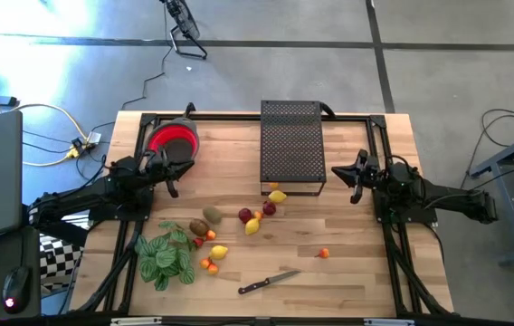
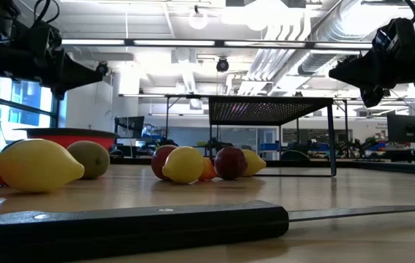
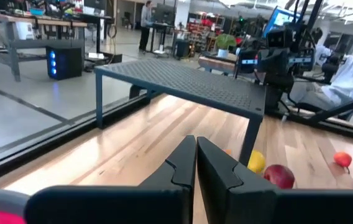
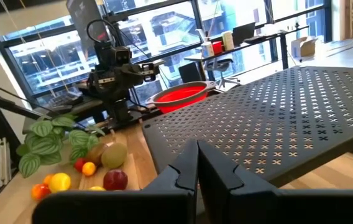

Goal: Pick & Place Fruit
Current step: Put the right green kiwi into strainer bowl

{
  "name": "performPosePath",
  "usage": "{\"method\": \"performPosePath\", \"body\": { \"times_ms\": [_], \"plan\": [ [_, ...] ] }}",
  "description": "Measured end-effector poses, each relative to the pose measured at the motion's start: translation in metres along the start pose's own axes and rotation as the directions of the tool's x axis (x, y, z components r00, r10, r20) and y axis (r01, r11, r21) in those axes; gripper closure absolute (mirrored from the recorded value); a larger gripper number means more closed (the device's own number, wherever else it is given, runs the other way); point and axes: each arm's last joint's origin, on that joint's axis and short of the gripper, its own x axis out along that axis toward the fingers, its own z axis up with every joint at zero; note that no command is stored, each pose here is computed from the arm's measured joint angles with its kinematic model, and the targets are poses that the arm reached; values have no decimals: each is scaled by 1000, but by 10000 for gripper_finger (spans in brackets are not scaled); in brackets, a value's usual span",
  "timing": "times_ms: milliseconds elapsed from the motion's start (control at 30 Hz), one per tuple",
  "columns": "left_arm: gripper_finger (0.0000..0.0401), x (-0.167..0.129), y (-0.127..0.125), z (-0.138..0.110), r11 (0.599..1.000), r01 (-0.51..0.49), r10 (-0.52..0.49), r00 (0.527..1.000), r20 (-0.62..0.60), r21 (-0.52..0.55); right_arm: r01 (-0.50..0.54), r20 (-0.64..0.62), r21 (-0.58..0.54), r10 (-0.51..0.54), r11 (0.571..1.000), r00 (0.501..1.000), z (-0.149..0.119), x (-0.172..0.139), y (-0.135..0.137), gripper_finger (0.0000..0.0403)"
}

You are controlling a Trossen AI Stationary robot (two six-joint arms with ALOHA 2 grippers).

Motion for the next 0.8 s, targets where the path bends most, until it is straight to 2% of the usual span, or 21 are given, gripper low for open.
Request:
{"method": "performPosePath", "body": {
  "times_ms": [800],
  "plan": [
    [389, 0, 0, 1, 1000, -4, 4, 1000, 1, -8, -2, -2, -1, 2, 1000, 1000, 0, 0, 0, 401]
  ]
}}
